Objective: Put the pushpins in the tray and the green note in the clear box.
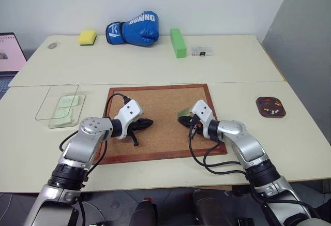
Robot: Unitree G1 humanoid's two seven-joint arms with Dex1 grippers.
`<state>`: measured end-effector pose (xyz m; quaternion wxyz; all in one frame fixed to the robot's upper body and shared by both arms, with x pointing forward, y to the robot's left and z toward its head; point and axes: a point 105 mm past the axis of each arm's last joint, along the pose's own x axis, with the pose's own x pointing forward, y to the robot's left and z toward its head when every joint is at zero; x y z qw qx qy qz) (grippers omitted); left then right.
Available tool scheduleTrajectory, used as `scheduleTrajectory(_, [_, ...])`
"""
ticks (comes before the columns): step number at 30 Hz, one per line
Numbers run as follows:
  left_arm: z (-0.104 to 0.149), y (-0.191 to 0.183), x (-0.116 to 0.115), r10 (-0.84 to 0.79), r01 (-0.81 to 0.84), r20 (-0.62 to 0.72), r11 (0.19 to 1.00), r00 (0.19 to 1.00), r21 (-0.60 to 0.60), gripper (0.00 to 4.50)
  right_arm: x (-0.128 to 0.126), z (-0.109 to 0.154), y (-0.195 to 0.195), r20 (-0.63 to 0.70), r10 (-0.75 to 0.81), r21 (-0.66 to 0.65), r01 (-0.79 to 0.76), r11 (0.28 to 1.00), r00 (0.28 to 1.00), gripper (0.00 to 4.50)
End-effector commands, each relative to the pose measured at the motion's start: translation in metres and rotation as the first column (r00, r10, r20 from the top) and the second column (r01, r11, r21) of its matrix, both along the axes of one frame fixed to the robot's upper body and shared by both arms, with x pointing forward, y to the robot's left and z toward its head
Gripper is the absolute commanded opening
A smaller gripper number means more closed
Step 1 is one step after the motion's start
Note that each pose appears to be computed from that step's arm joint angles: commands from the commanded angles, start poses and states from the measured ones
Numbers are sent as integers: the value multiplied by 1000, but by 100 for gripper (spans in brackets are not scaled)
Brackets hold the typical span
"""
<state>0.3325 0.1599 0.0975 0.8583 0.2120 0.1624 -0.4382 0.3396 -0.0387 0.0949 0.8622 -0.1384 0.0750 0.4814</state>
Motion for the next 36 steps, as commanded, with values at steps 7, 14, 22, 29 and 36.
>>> scheduleTrajectory(7, [-8, 2, -5, 6, -6, -22, 1000, 1000, 15, 0, -4, 52, 5, 85, 51, 101, -60, 993, 995, 8])
scheduleTrajectory(14, [-7, 1, -5, 7, -7, -19, 1000, 1000, 11, 0, -4, 58, 5, 104, 46, 96, -56, 994, 994, 8])
scheduleTrajectory(22, [23, -7, 2, 13, -8, 29, 988, 1000, -151, 50, -5, 59, 3, 135, 57, 58, -65, 996, 989, 0])
scheduleTrajectory(29, [51, -22, -4, -50, 51, 13, 950, 999, -307, 183, -6, 57, 5, 152, 66, 33, -72, 997, 986, 0])
scheduleTrajectory(36, [77, -46, -8, -104, 117, 54, 903, 993, -414, 297, -7, 55, 8, 152, 75, 34, -81, 996, 986, 0])
